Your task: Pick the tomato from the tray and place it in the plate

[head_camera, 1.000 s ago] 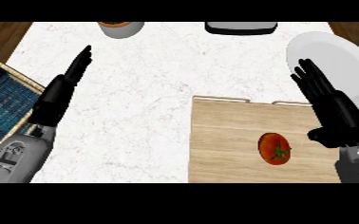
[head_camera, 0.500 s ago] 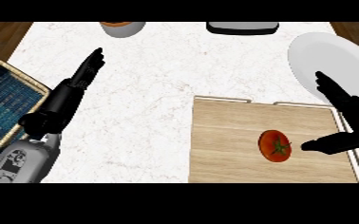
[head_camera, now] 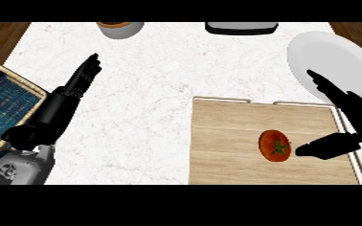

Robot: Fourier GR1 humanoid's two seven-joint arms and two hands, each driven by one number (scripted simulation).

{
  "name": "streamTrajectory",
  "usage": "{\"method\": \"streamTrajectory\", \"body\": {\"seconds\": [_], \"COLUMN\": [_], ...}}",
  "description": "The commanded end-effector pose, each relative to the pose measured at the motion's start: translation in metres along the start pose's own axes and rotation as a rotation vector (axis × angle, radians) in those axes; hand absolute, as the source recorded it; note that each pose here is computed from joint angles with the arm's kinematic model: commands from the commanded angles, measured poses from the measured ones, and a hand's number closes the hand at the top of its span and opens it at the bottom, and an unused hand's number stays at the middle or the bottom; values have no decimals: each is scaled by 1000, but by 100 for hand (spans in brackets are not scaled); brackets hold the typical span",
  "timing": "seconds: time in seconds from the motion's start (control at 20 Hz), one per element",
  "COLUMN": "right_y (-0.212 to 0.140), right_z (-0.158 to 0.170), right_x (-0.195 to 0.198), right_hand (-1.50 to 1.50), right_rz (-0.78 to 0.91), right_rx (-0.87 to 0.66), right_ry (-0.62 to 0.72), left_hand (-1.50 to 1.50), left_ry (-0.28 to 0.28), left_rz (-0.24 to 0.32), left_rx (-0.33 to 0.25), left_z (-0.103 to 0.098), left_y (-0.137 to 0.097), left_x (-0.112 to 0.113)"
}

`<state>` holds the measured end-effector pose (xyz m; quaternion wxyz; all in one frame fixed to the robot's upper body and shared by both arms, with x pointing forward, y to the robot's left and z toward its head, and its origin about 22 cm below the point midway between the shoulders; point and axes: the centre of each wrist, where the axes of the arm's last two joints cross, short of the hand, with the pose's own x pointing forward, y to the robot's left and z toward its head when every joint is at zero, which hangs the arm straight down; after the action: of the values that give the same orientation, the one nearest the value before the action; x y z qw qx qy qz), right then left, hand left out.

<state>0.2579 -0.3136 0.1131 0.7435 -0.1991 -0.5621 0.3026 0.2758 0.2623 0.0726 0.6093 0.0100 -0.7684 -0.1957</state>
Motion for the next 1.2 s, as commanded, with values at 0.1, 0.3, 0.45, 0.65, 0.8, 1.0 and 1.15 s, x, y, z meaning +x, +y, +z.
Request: {"method": "streamTrajectory", "body": {"seconds": [0.1, 0.3, 0.45, 0.65, 0.8, 1.0, 1.15], "right_y": [-2, -28, -35, -73, -49, -47, -67], "right_z": [19, 9, 14, 6, 22, 8, 5], "right_x": [22, 29, 43, 25, 35, 1, 11], "right_hand": [-150, -150, -150, -150, -150, -150, -150], "right_rz": [-52, -32, 33, 12, 20, -40, -37], "right_rx": [194, 299, 289, 267, 291, 304, 346], "right_ry": [123, 186, 244, 305, 336, 320, 295], "left_hand": [0, 0, 0, 0, 0, 0, 0], "left_ry": [-6, 10, -3, 14, 9, -20, 3], "left_rz": [-17, -14, -9, 5, 6, -1, -20], "left_rx": [6, -1, -7, -4, -22, 6, 5], "left_z": [-9, 2, -2, 13, 1, 5, 0], "left_y": [-12, 5, -5, 4, 2, 10, 16], "left_x": [-4, 6, -2, -1, 9, -2, 9]}}
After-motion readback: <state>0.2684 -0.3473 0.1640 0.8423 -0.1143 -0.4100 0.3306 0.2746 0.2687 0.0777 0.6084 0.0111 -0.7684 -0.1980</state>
